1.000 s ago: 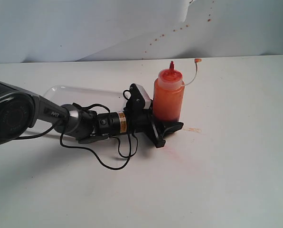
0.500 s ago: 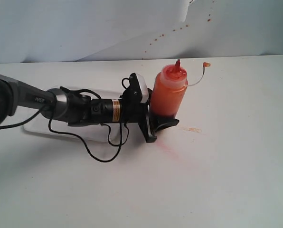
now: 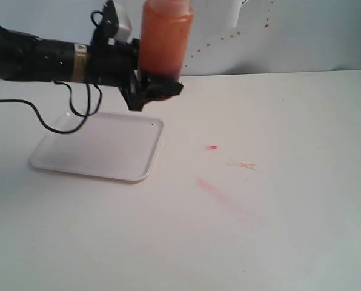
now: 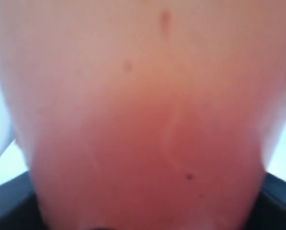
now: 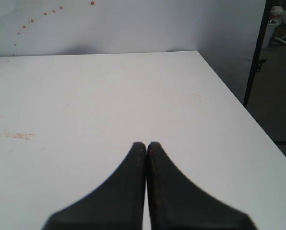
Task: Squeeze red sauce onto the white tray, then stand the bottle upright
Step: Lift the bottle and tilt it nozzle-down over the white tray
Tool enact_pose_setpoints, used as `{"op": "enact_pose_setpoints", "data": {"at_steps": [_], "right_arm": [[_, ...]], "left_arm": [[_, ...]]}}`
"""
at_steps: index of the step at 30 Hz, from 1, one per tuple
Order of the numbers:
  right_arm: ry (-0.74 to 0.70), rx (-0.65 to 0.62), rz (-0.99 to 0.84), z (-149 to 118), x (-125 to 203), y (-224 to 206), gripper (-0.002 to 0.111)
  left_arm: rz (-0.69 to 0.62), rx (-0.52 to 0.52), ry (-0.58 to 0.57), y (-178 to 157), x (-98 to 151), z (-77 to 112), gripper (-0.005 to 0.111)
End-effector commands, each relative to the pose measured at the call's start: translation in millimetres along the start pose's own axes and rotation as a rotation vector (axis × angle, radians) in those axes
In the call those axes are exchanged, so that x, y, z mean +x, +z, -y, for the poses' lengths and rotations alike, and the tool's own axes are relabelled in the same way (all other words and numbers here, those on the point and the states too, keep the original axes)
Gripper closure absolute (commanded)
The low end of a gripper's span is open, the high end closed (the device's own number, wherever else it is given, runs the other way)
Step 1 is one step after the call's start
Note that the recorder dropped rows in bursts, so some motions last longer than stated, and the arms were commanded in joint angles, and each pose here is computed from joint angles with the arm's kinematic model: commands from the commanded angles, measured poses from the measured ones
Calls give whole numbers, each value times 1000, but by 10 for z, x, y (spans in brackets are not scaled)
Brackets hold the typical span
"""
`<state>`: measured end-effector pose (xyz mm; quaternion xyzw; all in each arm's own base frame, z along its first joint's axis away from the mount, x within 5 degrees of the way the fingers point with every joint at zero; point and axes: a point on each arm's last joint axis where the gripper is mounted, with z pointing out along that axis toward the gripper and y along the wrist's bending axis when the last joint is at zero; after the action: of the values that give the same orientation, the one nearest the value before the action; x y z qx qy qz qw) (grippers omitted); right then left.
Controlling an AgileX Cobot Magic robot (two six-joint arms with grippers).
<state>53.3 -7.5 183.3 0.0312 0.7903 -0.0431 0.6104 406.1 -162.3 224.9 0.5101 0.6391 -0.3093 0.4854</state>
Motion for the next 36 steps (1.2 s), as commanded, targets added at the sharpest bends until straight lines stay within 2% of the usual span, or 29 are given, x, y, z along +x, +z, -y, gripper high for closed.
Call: {"op": "enact_pose_setpoints", "data": {"at_steps": [1, 6, 11, 16, 21, 23, 25, 31, 36], "right_arm": [[4, 4, 11, 2, -1, 0, 108], [4, 4, 11, 2, -1, 0, 108], [4, 4, 11, 2, -1, 0, 108], [4, 4, 11, 2, -1, 0, 108], [4, 4, 11, 2, -1, 0, 108], [4, 4, 11, 2, -1, 0, 108], [4, 4, 11, 2, -1, 0, 108], [4, 4, 11, 2, -1, 0, 108], [4, 4, 11, 2, -1, 0, 108]], "left_arm": [[-51, -166, -112, -517, -260, -159, 107], [-98, -442, -212, -1027, -191, -290, 107], [-242, -729, -255, -1505, 142, -246, 107], [-562, -1013, -161, -1821, 570, -138, 107], [-800, -1181, -120, -2021, 812, -54, 107], [-838, -1181, -92, -2038, 829, -43, 107], [-874, -1137, -28, -1984, 820, -26, 107], [-1019, -977, 268, -1642, 705, 51, 107], [-1283, -929, 515, -1435, 707, 107, 107]]}}
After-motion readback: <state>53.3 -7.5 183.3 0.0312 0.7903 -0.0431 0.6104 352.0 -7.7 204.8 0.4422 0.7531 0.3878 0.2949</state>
